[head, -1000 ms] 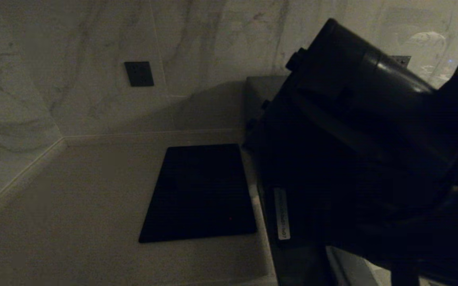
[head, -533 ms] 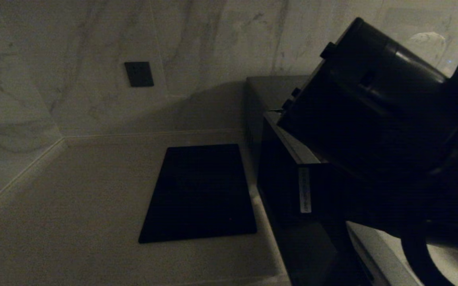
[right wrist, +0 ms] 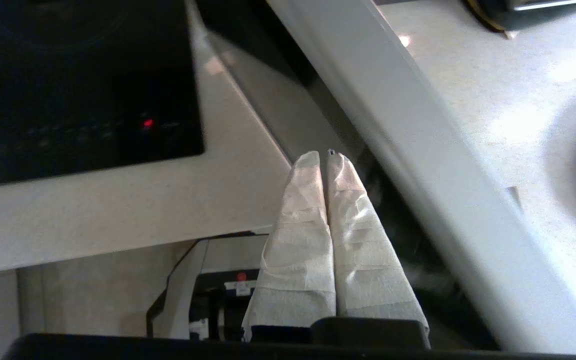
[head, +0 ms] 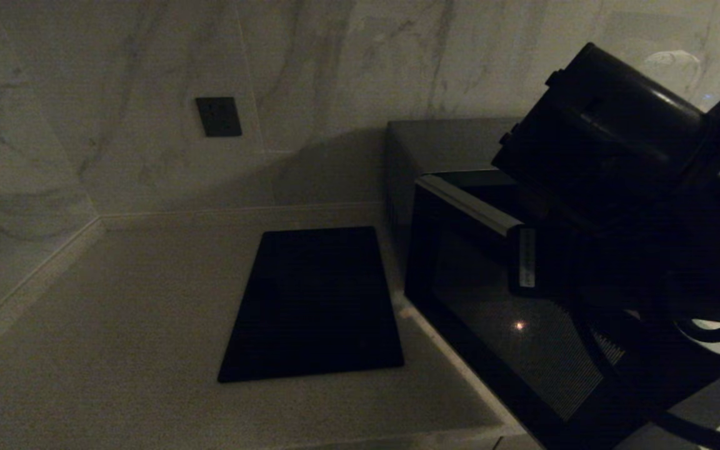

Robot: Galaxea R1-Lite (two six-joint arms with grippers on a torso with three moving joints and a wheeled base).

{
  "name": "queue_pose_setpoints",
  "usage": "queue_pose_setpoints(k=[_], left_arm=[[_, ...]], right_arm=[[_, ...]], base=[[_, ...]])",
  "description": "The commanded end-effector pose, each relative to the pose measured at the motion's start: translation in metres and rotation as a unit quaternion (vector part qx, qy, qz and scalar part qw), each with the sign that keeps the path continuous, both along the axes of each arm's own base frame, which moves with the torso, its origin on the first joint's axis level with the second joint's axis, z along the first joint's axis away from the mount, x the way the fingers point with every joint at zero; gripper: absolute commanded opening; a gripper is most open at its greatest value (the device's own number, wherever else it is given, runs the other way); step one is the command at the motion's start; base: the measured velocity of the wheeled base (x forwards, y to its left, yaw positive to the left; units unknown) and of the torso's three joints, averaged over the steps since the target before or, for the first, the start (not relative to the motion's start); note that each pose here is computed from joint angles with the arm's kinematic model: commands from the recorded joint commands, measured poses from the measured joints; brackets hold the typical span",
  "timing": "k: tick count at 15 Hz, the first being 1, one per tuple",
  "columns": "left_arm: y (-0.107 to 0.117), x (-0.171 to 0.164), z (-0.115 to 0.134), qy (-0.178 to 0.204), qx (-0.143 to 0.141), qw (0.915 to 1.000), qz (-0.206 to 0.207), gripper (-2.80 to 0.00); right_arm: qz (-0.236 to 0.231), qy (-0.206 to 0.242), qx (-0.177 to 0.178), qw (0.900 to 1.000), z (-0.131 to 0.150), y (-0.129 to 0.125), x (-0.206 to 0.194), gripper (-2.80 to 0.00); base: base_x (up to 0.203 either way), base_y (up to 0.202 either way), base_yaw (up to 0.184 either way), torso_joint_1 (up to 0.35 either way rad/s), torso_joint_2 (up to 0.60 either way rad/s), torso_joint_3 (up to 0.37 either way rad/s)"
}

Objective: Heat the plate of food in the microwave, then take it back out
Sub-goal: Close the microwave oven

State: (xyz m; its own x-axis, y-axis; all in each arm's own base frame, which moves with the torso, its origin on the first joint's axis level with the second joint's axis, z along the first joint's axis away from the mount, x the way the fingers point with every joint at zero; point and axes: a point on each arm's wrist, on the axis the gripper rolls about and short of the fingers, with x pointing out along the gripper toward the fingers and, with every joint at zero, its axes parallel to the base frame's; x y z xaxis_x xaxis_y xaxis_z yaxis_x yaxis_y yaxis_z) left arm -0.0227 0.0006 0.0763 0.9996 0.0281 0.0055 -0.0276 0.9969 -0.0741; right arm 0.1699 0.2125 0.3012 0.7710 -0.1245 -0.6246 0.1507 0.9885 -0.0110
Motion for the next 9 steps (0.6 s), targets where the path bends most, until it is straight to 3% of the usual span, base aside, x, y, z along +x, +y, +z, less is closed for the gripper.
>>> queue_pose_setpoints(k=[1,4,7,9], left_arm=[[0.000,0.000,0.000,0.000,-0.001,1.0000,0.001,-2.80],[0.000,0.000,0.000,0.000,-0.001,1.0000,0.000,-2.80],[0.000,0.000,0.000,0.000,-0.001,1.0000,0.000,-2.80],[0.000,0.000,0.000,0.000,-0.001,1.0000,0.000,-2.80]], right_arm=[[-0.015,-0.004,0.001,1.000,0.003,-0.009,0.001,-2.80],[-0.078,0.005,-0.001,0.997,-0.001,-0.027,0.012,-2.80],[-0.172,0.017,-0.009,0.985,-0.009,-0.051,0.034,-2.80],[-0.204,0.019,-0.011,0.979,-0.010,-0.064,0.043,-2.80]], base=[[0.000,0.000,0.000,0.000,0.00,0.000],[0.000,0.000,0.000,0.000,0.00,0.000],[0.000,0.000,0.000,0.000,0.00,0.000],[0.000,0.000,0.000,0.000,0.00,0.000]])
